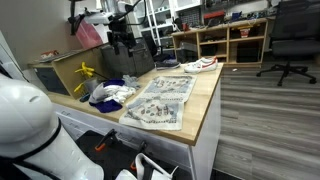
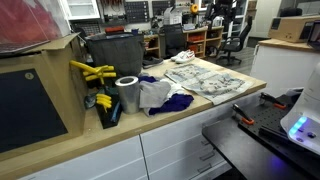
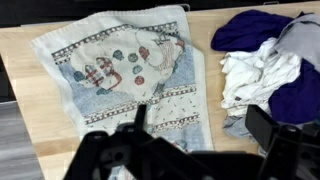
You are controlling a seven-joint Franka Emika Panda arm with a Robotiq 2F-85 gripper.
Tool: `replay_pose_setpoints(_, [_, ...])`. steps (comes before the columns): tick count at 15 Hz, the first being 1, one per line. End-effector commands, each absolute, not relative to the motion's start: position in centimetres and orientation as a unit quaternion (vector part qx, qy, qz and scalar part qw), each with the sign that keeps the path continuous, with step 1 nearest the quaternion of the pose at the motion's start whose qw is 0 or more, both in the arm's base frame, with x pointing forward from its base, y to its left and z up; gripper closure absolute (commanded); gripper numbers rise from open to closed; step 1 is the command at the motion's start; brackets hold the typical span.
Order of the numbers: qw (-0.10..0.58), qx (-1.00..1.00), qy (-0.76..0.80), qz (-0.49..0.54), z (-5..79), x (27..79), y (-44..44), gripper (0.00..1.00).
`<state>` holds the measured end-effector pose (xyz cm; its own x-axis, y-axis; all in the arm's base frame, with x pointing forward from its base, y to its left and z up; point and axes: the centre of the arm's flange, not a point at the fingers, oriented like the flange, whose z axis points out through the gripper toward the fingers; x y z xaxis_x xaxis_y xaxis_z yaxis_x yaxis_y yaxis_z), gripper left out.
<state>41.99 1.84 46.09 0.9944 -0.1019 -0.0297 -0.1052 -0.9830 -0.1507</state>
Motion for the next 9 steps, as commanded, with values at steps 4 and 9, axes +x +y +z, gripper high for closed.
replay_pose_setpoints(4, [0.076, -0.995, 0.058, 0.028, 44.5, 45.5, 1.5, 0.0])
replay_pose_setpoints(9, [0.057, -0.997, 0.052, 0.021, 43.7, 45.0, 1.8, 0.0])
